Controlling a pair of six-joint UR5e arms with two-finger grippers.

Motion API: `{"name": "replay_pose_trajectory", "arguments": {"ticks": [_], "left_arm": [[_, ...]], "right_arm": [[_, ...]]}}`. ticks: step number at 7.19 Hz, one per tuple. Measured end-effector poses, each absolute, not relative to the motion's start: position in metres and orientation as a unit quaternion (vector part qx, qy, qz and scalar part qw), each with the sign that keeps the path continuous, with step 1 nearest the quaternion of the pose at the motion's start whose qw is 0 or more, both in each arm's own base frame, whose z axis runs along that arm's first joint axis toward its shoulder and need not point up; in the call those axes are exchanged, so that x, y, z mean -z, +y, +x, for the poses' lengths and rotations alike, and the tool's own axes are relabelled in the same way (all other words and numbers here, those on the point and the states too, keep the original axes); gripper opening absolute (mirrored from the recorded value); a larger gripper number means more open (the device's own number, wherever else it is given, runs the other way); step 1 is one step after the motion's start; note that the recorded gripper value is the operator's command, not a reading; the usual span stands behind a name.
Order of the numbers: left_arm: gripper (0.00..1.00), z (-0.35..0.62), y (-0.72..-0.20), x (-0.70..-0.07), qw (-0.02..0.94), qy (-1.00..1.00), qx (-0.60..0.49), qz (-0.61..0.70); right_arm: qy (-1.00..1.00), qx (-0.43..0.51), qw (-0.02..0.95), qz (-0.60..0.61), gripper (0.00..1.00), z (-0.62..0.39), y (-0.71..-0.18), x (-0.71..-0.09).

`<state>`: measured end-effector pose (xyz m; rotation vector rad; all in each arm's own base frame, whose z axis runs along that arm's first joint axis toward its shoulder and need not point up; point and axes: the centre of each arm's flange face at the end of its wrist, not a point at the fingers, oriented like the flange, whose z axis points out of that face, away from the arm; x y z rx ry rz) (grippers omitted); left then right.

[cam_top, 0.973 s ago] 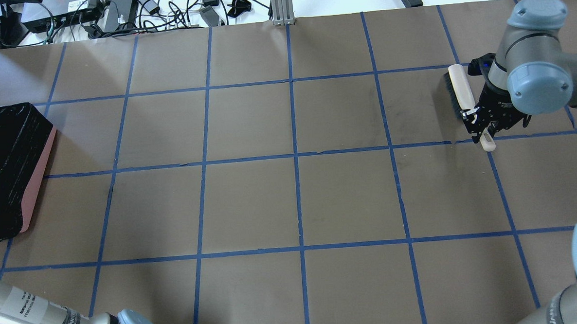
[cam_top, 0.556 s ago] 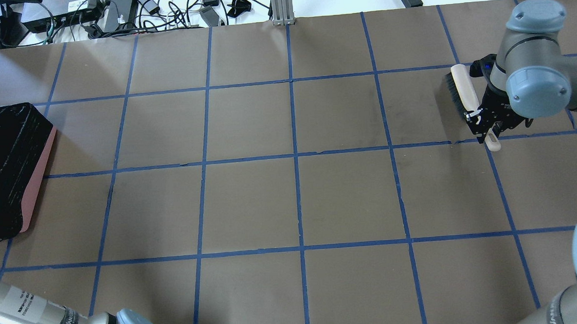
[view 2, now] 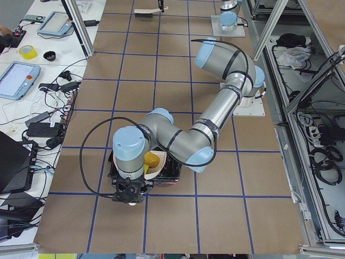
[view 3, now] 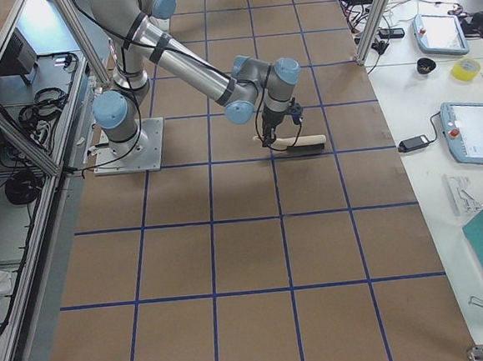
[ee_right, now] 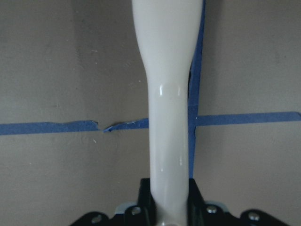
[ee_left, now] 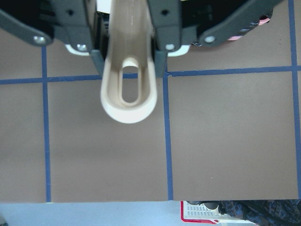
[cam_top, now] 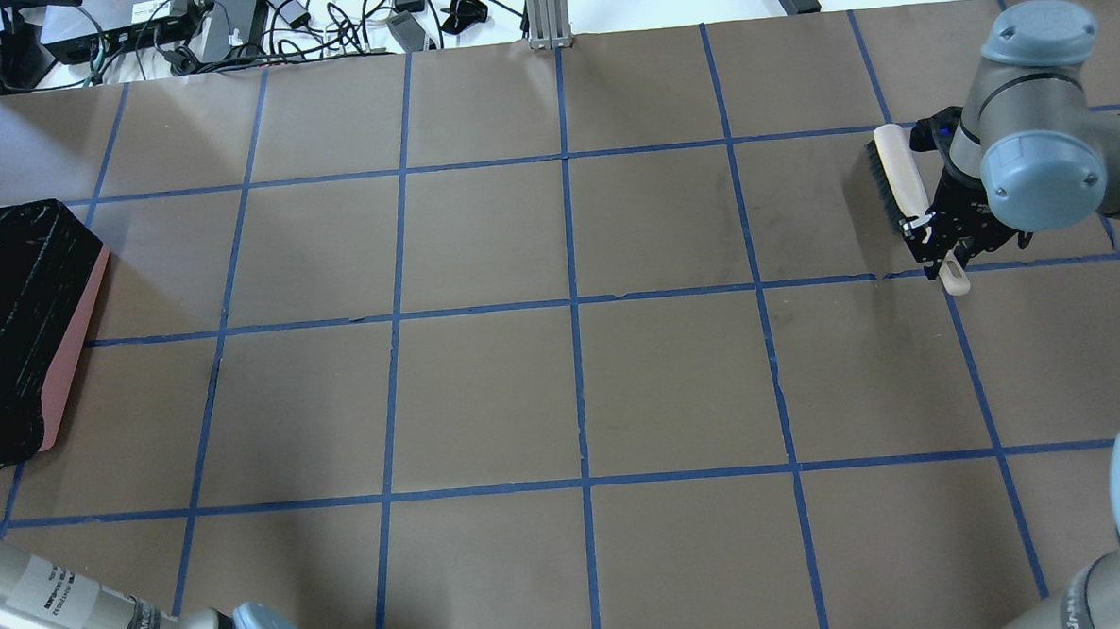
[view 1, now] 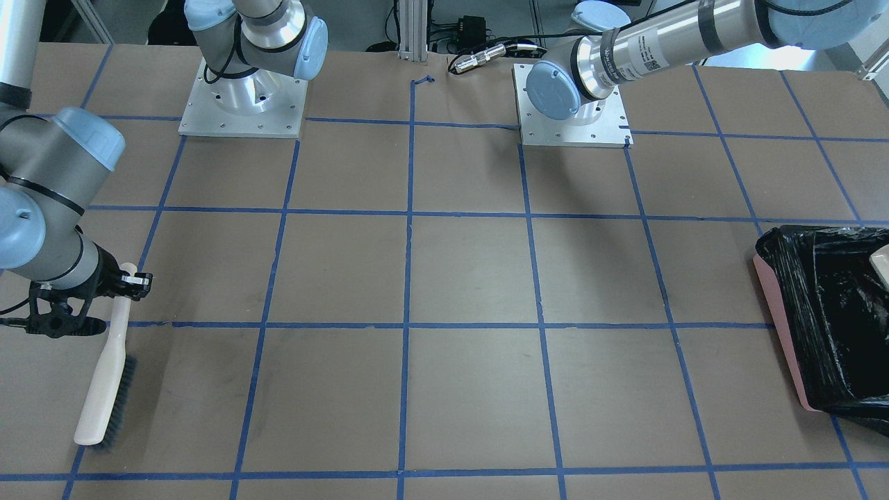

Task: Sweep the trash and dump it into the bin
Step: 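Tip the dustpan over the black bin with the left gripper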

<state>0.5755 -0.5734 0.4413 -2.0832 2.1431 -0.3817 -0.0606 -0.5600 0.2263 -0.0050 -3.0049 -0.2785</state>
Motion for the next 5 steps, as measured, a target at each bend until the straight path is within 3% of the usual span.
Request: {"name": "replay_pose_trajectory", "arguments": {"ticks": [2,3,5], "left_arm": [[0.0,0.546,-0.588,-0.464,0.108,0.713,0.149,-0.676],[0.0,0.541,-0.59,-0.465,0.127,0.713,0.165,-0.67],[0.0,0.542,-0.583,-0.462,0.189,0.705,0.183,-0.659]], "right_arm": [[-0.994,0.091,0.061,-0.002,0.3,-0.06,-0.56,-0.226],[-0.994,0.09,0.061,-0.003,0.41,-0.06,-0.56,-0.226],[-0.994,0.088,0.061,-0.005,0.54,-0.06,-0.561,-0.226]]}}
